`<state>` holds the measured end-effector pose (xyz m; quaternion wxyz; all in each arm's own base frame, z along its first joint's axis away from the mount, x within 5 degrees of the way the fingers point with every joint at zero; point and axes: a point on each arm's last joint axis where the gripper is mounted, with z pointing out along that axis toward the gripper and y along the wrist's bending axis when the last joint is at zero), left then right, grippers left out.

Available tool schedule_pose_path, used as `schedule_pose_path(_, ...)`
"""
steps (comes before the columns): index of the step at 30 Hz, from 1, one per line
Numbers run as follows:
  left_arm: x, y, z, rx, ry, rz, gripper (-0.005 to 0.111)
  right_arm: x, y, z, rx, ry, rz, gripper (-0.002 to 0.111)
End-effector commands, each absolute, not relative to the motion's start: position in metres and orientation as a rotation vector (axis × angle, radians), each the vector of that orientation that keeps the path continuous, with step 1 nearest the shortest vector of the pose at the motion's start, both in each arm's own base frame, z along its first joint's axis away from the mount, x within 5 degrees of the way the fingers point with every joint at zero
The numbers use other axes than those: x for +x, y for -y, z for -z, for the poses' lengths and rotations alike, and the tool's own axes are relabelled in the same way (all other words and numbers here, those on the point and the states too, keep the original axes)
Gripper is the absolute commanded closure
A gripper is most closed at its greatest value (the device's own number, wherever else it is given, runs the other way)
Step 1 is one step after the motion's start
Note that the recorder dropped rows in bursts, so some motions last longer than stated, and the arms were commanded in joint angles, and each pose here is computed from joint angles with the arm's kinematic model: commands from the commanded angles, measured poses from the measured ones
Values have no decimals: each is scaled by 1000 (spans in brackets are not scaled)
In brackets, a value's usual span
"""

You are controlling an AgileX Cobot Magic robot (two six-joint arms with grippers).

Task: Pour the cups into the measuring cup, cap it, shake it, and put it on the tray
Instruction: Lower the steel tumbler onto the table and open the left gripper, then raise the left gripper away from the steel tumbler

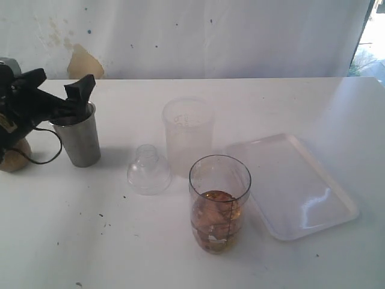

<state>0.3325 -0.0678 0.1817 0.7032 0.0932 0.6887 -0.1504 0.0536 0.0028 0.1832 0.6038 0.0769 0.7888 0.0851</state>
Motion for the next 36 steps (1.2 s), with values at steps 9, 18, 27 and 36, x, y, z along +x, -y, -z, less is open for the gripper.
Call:
schedule_pose_path(9, 305, 56, -288, 157, -1597, 254, 4, 53, -2, -182, 182, -1822, -185, 108)
schedule_pose_path(18, 281, 36, -366, -29, -2020, 126, 78, 53, -2, -182, 182, -1822, -185, 108)
schedule_pose_path(27, 256, 64, -423, 312, -2266, 392, 90, 53, -2, -182, 182, -1822, -185, 108)
schedule_pose_path(36, 230, 100, -435, 798, -2075, 859, 77, 53, -2, -182, 182, -1822, -185, 108)
